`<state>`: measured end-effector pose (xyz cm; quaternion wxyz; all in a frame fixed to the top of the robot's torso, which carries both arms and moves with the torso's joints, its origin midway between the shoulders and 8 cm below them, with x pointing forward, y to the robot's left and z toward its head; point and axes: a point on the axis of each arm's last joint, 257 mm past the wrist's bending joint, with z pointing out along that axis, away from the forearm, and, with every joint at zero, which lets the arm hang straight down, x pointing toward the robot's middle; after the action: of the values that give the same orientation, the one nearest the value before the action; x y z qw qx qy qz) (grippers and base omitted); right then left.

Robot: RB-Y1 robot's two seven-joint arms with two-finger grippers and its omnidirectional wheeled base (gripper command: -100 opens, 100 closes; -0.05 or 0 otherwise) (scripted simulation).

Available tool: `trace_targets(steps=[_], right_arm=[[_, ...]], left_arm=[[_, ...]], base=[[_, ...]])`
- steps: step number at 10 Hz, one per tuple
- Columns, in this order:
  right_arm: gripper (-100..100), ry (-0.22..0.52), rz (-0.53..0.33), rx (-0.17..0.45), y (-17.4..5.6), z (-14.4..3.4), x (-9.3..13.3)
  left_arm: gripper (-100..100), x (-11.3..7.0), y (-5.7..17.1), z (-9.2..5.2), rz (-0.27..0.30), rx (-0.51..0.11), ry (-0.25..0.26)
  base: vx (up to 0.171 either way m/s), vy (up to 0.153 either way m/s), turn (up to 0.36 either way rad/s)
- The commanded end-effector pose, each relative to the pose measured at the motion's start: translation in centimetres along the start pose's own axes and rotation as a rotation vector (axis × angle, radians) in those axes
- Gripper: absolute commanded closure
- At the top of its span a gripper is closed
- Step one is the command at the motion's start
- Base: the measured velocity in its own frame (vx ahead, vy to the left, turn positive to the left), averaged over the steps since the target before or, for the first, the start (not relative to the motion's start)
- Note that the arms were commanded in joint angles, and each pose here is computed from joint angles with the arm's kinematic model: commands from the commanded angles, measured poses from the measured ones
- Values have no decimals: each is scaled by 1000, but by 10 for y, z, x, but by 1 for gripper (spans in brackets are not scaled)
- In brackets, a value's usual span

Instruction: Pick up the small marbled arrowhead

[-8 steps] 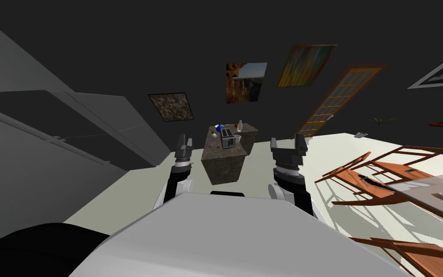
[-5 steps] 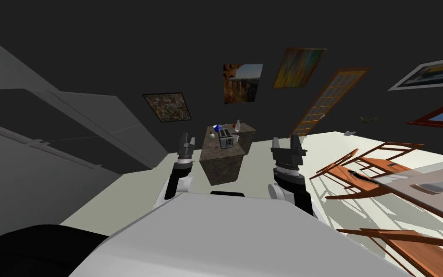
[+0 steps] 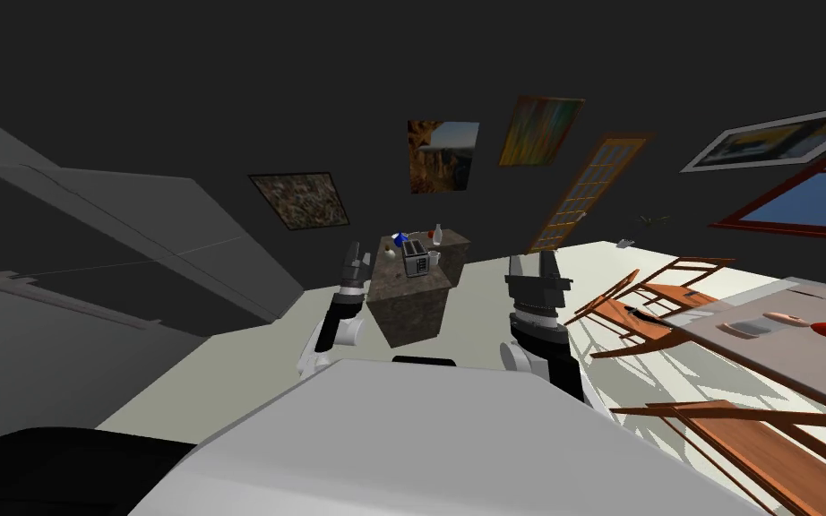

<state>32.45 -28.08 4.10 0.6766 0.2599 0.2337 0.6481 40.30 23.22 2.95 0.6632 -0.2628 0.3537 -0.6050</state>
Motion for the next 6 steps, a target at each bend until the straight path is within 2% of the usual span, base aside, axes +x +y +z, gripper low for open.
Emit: trace_targets(steps=[1, 2, 3, 4, 5, 6], right_arm=[[0, 0, 0, 0, 0, 0, 0], [0, 0, 0, 0, 0, 0, 0], [0, 0, 0, 0, 0, 0, 0], [0, 0, 0, 0, 0, 0, 0], [0, 0, 0, 0, 0, 0, 0], [0, 0, 0, 0, 0, 0, 0]], left_arm=[[-100, 3, 12, 11, -14, -26, 17], [-100, 6, 25, 16, -24, -57, 31], [-100, 8, 21, 22, -26, -44, 35], [-100, 12, 36, 29, -35, -85, 50], [-100, 13, 32, 33, -37, -70, 52], [-100, 17, 49, 39, -44, -117, 68]], base=[[5, -9, -126], [8, -15, -201], [8, -8, -59], [10, -10, -109], [7, -4, -64], [7, -7, -123]])
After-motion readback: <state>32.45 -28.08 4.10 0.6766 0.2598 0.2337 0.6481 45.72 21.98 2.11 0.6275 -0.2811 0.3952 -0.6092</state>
